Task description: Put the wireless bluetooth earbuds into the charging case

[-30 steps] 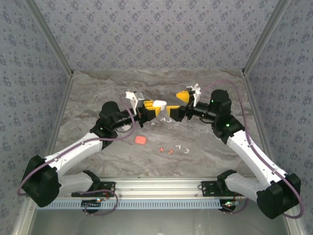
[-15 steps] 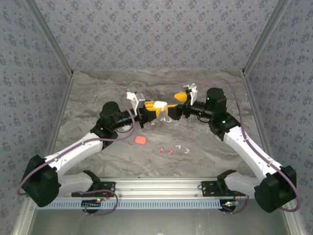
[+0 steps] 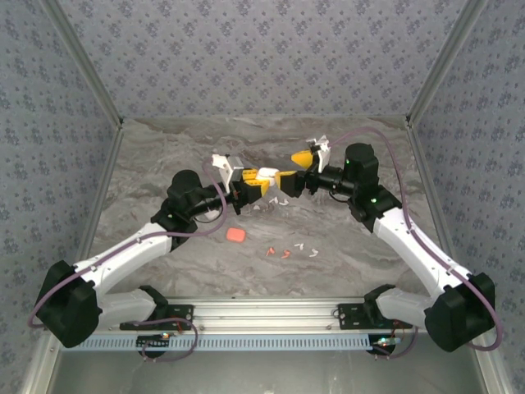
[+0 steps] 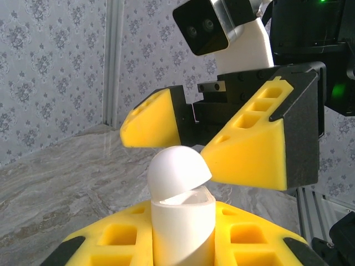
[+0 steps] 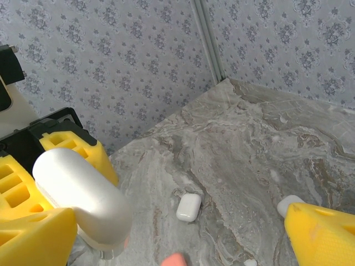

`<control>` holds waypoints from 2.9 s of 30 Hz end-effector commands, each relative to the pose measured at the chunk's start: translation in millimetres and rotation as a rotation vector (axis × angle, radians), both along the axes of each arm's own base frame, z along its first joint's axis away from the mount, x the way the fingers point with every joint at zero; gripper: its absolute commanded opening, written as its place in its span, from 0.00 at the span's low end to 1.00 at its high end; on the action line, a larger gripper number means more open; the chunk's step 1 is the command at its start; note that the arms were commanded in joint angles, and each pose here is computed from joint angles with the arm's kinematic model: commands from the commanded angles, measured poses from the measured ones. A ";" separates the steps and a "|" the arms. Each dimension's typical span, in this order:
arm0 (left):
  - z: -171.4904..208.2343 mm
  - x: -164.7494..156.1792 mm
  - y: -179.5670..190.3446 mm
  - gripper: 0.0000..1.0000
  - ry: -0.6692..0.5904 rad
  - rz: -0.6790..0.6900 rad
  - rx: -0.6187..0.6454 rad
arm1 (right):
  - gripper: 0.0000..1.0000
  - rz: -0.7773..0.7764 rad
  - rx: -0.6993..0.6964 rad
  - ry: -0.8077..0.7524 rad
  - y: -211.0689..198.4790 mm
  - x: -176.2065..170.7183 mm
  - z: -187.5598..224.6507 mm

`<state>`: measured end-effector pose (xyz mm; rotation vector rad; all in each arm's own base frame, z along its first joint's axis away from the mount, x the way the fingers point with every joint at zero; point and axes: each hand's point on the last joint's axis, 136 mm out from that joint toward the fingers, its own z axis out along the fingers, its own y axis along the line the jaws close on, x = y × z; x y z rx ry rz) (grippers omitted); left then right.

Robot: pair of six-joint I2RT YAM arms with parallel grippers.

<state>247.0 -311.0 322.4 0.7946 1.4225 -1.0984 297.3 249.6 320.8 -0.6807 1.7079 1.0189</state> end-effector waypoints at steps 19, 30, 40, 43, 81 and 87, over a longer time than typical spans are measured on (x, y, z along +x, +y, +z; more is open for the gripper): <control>12.5 -7.4 18.6 0.00 -0.137 0.099 0.018 | 0.99 -0.063 0.045 -0.022 -20.3 -1.5 35.6; 0.3 -11.3 46.0 0.00 -0.149 0.212 0.075 | 0.88 -0.388 -0.227 0.465 -51.6 40.4 -93.2; 0.3 -13.0 51.1 0.00 -0.151 0.228 0.081 | 0.84 -0.529 -0.541 0.615 -46.0 69.8 -198.1; 0.8 -14.7 51.2 0.00 -0.148 0.223 0.080 | 0.80 -0.550 -0.600 0.612 -42.6 86.0 -212.4; -7.4 -14.2 53.6 0.00 -0.137 0.235 0.114 | 0.74 -0.473 -0.913 0.741 -32.1 77.2 -304.0; -8.3 -14.5 54.4 0.00 -0.131 0.236 0.114 | 0.73 -0.471 -0.993 0.735 -40.3 62.4 -305.7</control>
